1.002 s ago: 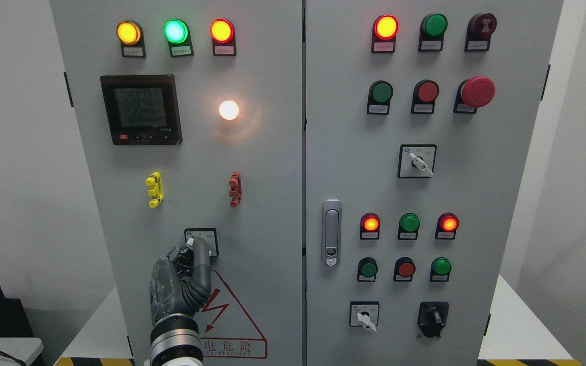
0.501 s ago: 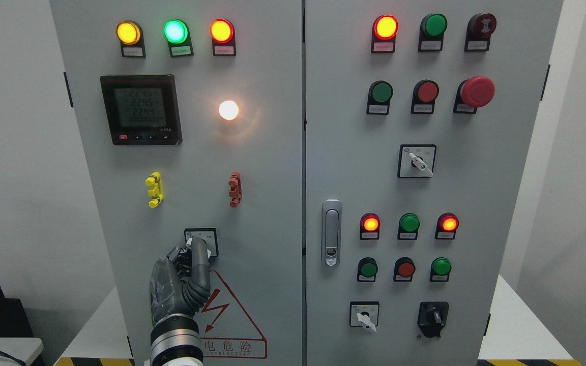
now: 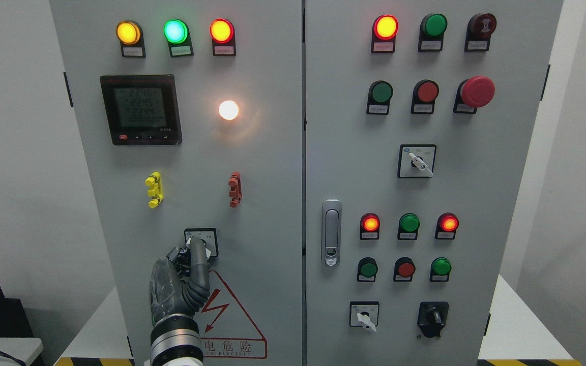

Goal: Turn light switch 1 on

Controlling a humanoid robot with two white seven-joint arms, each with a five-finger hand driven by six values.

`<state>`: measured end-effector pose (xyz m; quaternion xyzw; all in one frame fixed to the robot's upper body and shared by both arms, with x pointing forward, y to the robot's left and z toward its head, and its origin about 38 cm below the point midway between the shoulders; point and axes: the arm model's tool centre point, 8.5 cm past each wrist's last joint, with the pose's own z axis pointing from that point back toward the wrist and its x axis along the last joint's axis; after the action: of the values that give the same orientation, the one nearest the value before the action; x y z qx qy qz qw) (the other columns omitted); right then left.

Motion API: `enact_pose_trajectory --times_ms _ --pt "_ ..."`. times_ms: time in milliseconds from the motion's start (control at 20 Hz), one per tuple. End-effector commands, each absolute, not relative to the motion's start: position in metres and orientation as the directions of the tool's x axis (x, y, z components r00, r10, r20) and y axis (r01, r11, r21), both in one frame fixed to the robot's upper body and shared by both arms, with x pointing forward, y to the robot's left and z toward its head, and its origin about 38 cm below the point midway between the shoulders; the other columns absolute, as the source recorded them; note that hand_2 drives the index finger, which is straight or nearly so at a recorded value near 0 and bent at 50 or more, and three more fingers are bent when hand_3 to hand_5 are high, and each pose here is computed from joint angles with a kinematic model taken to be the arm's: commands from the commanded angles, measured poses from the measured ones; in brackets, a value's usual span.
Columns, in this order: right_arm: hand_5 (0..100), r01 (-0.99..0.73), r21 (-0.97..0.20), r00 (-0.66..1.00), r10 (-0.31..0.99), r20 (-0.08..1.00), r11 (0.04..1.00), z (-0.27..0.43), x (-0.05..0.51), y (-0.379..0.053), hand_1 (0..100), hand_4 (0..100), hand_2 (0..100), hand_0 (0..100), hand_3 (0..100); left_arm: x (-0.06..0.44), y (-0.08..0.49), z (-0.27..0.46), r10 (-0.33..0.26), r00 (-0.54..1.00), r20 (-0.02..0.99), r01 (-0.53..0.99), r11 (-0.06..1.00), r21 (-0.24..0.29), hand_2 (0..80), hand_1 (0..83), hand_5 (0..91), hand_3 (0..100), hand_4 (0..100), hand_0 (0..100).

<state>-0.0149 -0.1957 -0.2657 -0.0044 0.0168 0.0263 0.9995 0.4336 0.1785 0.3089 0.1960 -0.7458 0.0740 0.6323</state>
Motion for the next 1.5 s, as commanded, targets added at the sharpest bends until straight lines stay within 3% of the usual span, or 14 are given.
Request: enact_pose_trajectory --times_ms 0,351,802,1453 --pt "0 -0.034 -0.006 0.999 0.034 -0.035 0.999 -0.2657 -0.0151 -0.1955 39 0 0 12 0 0.4336 0.1787 0.3089 -0.198 -0.123 0.972 -0.385 0.913 0.137 51.8 11.2 79.1 71 78 65" --pt "0 -0.036 -0.007 0.999 0.036 -0.035 0.999 -0.2657 -0.0151 -0.1955 39 0 0 12 0 0.433 0.1788 0.3099 -0.197 -0.128 0.972 -0.387 0.912 0.134 51.9 6.4 79.3 71 78 60" --pt "0 -0.034 -0.006 0.999 0.034 -0.035 0.999 -0.2657 -0.0151 -0.1955 39 0 0 12 0 0.4328 0.1784 0.3085 -0.195 -0.125 0.973 -0.385 0.913 0.134 52.2 9.5 79.5 71 78 38" --pt "0 -0.036 -0.007 0.999 0.036 -0.035 0.999 -0.2657 -0.0151 -0.1955 39 0 0 12 0 0.4316 0.1799 0.3064 -0.188 -0.128 0.974 -0.388 0.913 0.126 52.3 10.3 79.7 72 78 30"
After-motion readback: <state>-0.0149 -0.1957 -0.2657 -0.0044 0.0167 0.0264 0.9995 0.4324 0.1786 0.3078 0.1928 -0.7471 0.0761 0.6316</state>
